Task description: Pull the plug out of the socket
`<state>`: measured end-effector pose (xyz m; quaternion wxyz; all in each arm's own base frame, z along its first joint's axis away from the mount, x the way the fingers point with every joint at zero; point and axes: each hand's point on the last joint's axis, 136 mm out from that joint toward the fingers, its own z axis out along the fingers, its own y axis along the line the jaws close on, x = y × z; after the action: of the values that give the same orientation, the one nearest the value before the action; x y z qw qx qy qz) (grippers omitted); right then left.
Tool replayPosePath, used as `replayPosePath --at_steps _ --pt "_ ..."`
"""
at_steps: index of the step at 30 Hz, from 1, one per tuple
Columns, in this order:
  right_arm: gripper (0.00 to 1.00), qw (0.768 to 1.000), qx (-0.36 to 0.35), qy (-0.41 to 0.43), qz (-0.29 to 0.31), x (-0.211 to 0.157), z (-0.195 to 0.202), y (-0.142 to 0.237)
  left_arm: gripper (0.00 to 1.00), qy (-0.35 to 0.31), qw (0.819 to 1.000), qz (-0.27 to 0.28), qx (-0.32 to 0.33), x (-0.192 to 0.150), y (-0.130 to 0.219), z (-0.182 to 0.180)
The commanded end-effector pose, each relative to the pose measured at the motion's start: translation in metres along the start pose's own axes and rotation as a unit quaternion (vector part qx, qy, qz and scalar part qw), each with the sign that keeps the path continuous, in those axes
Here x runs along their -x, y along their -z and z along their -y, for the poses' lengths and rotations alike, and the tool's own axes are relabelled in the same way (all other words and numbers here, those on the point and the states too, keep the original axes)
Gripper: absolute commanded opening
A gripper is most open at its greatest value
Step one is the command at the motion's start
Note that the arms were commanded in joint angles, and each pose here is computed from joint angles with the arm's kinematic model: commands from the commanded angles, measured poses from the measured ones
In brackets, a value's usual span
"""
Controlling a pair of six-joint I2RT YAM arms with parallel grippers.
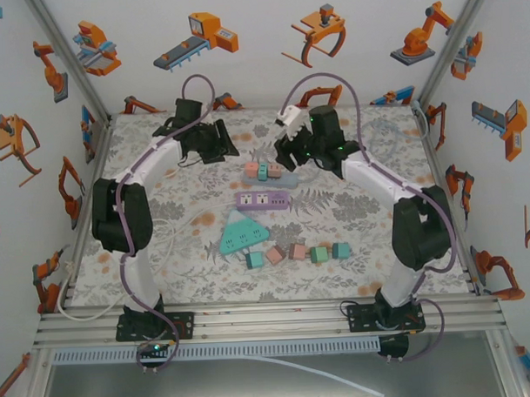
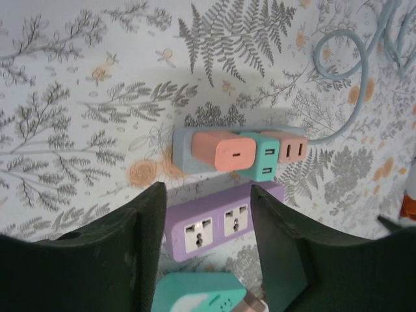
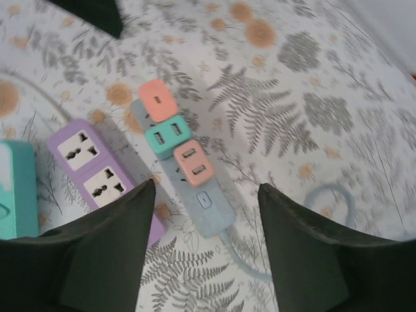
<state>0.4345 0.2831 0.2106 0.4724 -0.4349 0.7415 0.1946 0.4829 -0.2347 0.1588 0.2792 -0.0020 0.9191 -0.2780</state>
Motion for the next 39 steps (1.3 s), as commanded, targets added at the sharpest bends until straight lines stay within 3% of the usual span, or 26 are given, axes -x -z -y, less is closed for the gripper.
replayPosePath --at_steps 1,7,15,18,23,39 --pt "0.65 0.989 0.073 0.126 0.02 0.002 -0.014 -0.014 0.6 -0.064 0.998 0.017 -0.002 -0.002 -0.015 0.016" --pt "0.66 0.981 0.146 0.122 0.025 -0.012 -0.029 -0.04 0.65 -0.047 0.999 -0.013 -0.005 -0.016 -0.029 0.01" --pt "0.64 0.98 0.167 0.107 0.011 -0.038 -0.033 -0.064 0.62 -0.024 0.999 -0.032 0.016 -0.027 -0.043 -0.004" --pt "0.6 0.979 0.171 0.111 0.005 -0.046 -0.033 -0.069 0.61 -0.017 0.999 -0.04 0.013 -0.031 -0.048 -0.005" --pt "0.41 0.975 0.195 0.104 -0.003 -0.055 -0.038 -0.076 0.56 -0.009 0.998 -0.058 0.025 -0.042 -0.061 -0.016" --pt "0.38 0.97 0.215 0.109 -0.035 -0.077 -0.04 -0.088 0.52 0.002 0.995 -0.092 0.03 -0.056 -0.073 -0.022"
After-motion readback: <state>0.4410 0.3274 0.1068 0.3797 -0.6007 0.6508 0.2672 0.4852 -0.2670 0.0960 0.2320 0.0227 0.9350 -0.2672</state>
